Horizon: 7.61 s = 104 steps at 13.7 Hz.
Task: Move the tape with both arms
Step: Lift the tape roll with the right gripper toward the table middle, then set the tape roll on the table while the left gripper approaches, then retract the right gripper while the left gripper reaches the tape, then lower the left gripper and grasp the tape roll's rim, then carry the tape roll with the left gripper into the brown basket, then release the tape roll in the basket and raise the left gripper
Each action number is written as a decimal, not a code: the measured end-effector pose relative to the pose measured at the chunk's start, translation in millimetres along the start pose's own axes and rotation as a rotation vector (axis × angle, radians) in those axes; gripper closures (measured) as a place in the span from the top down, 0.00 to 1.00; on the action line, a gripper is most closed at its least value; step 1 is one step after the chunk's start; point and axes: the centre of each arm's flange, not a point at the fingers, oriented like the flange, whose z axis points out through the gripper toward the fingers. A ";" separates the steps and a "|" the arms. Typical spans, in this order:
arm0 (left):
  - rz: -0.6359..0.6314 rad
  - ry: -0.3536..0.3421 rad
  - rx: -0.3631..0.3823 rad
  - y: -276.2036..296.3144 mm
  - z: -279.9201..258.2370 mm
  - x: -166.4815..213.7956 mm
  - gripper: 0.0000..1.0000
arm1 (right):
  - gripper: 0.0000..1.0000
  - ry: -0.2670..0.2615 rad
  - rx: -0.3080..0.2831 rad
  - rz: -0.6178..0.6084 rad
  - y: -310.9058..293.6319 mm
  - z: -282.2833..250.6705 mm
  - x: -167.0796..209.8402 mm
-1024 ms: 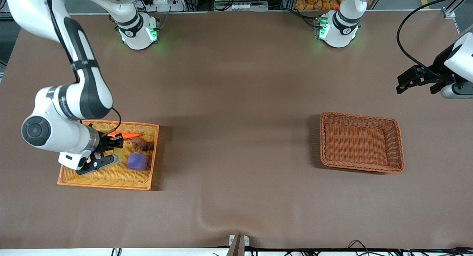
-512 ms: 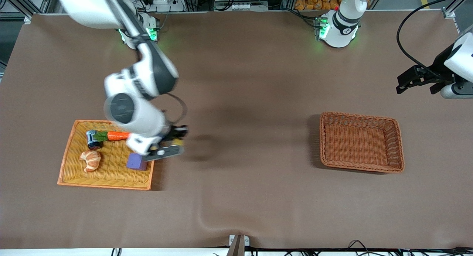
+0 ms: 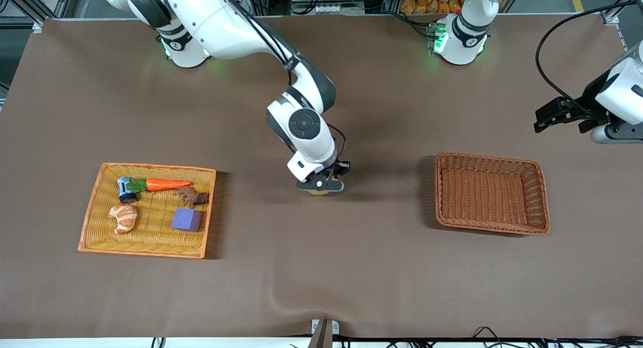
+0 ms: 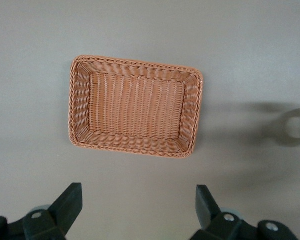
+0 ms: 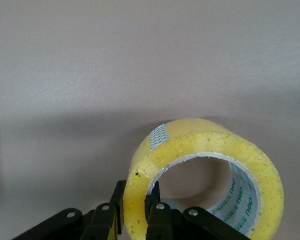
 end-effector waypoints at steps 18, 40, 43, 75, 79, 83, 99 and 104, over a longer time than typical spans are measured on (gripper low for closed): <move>0.061 -0.075 -0.030 199.3 132.2 25.9 1.00 | 1.00 0.008 -0.108 0.109 302.9 -323.9 117.1; -0.160 -0.001 -0.053 434.0 374.9 -18.6 1.00 | 1.00 -0.064 -0.166 -0.119 499.3 -460.9 55.0; -0.162 0.000 -0.058 434.4 387.6 -17.5 0.93 | 1.00 -0.058 -0.167 -0.089 504.3 -460.9 55.9; 0.152 -0.002 0.023 74.6 190.6 94.4 0.22 | 1.00 -0.052 -0.169 -0.044 499.5 -456.7 64.5; 0.247 -0.064 0.018 -9.8 231.3 87.9 0.22 | 1.00 -0.056 -0.169 -0.044 499.7 -454.3 65.6; 0.220 -0.110 0.008 -44.6 280.3 68.7 0.22 | 1.00 -0.058 -0.169 -0.045 499.5 -452.8 66.4; 0.399 0.015 0.008 -109.1 243.4 109.5 1.00 | 1.00 -0.067 -0.169 -0.045 500.0 -446.2 70.3; 0.261 0.051 -0.034 -63.9 142.9 111.5 1.00 | 1.00 -0.066 -0.169 -0.050 496.5 -445.9 70.8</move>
